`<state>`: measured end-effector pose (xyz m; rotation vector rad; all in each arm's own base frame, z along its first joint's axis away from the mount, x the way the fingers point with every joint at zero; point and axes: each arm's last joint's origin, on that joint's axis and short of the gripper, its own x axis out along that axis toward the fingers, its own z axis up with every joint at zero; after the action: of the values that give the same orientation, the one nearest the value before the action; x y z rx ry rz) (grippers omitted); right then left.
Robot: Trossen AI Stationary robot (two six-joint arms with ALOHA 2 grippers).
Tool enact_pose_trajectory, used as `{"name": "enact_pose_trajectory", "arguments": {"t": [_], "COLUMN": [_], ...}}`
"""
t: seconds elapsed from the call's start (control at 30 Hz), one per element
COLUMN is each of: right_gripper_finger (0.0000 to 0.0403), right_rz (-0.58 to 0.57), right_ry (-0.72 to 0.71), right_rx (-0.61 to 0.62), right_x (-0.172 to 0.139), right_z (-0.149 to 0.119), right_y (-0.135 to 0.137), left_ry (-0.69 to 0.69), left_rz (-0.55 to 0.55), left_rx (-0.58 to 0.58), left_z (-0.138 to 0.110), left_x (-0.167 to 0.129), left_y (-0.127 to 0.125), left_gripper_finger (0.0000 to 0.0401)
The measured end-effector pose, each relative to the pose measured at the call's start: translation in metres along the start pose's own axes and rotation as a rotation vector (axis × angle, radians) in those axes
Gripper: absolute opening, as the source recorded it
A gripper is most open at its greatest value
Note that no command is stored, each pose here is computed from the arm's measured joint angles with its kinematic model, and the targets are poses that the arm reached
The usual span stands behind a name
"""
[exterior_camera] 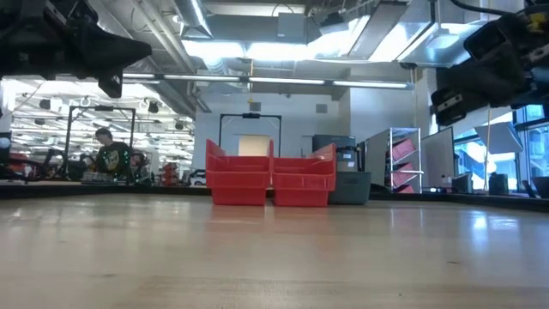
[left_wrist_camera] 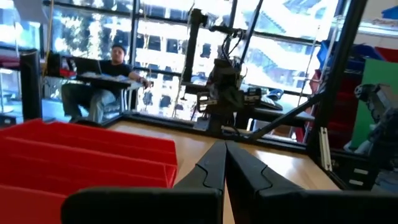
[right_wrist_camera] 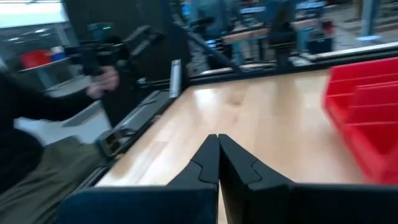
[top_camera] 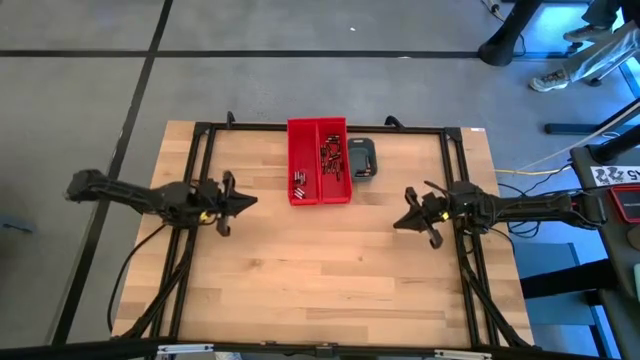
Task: Sort batteries
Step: Return to Home Position
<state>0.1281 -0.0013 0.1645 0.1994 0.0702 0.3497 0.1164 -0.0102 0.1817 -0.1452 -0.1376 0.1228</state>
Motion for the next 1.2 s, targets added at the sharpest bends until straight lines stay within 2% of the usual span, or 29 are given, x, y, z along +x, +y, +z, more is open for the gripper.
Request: {"name": "enact_pose_trajectory", "arguments": {"t": [0.2,0.5,0.63,0.8,0.9,1.07,1.2], "right_gripper_finger": [0.0001,0.0001,0.0001,0.0001,0.0001,0.0001,0.0001], "right_rz": [0.091,0.088,0.089,0.072,0.027,-0.149,-0.172], "right_ry": [0.014,-0.012,-0.019,0.004,0.043,0.104,0.166], "right_rx": [-0.014,-0.052,-0.057,-0.062,-0.044,0.043,0.07], "right_x": [0.0,0.0,0.0,0.0,0.0,-0.001,-0.002], "right_z": [0.0,0.002,0.002,0.0,-0.005,-0.013,-0.02], "right_y": [0.003,0.003,0.003,0.002,0.0,-0.006,-0.007], "left_ry": [0.012,0.079,0.102,0.119,0.123,0.124,0.124], "left_rz": [-0.01,0.002,-0.047,-0.031,-0.028,-0.029,-0.03], "left_rx": [0.016,0.028,0.067,0.081,0.081,0.112,0.126], "left_z": [0.001,-0.005,-0.007,-0.009,-0.009,-0.009,-0.009], "left_x": [-0.012,-0.018,-0.018,-0.018,-0.018,-0.018,-0.018], "left_y": [0.011,0.023,0.023,0.024,0.024,0.024,0.024], "left_gripper_finger": [0.0,0.0001,0.0001,0.0001,0.0001,0.0001,0.0001]}}
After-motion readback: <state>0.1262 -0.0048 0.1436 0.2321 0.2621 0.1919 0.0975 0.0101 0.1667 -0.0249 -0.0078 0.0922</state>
